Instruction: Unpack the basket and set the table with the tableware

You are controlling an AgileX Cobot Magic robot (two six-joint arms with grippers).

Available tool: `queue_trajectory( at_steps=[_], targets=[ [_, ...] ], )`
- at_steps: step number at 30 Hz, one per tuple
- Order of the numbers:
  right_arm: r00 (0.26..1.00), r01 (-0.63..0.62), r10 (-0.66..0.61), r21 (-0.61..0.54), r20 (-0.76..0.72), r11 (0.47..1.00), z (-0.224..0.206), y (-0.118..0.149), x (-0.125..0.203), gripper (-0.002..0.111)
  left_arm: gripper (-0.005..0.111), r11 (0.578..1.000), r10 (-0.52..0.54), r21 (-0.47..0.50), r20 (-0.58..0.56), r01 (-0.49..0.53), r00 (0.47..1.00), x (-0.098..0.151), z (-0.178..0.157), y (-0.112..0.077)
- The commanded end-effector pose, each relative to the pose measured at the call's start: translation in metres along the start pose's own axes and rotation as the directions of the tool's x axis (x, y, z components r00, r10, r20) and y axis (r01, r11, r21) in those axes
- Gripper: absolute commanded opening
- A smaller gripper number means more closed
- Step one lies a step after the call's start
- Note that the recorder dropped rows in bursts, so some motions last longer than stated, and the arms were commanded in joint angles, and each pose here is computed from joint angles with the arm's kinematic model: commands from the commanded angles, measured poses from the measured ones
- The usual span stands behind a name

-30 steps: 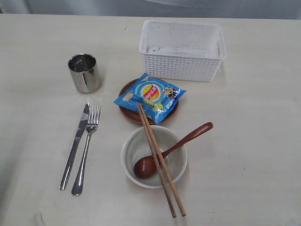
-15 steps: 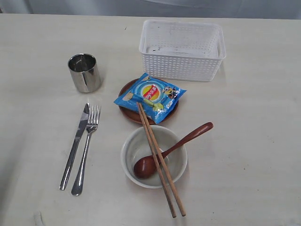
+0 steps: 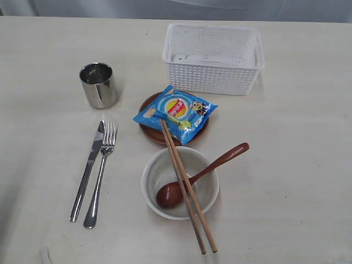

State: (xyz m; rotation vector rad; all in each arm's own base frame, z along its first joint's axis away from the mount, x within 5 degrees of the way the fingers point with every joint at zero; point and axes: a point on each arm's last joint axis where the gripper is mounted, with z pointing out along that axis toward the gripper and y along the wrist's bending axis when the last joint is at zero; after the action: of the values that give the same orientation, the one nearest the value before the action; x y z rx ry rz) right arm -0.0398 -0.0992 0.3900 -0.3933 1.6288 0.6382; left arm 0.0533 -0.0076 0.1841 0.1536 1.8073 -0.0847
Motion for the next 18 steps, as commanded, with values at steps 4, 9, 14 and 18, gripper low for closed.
queue_trajectory(
  at_steps=[4,9,14,18],
  targets=[
    [0.995,-0.057,0.047,0.110,0.090,0.992,0.029,0.040,0.018,0.000,0.000,1.000,-0.005,0.006,0.008,0.005,1.000,0.000,0.000,0.000],
    [0.933,-0.131,0.096,0.079,0.346,0.988,0.027,0.067,0.000,0.000,0.000,1.000,-0.005,0.006,0.008,0.005,1.000,0.000,0.000,0.000],
    [0.798,-0.053,-0.058,0.166,0.599,0.985,0.016,0.077,-0.022,0.000,0.000,1.000,-0.005,0.006,0.008,0.005,1.000,0.000,0.000,0.000],
    [0.740,-0.015,-0.137,0.219,0.659,0.976,0.024,0.078,-0.021,0.000,0.000,1.000,-0.005,0.006,0.008,0.005,1.000,0.000,0.000,0.000]
  ],
)
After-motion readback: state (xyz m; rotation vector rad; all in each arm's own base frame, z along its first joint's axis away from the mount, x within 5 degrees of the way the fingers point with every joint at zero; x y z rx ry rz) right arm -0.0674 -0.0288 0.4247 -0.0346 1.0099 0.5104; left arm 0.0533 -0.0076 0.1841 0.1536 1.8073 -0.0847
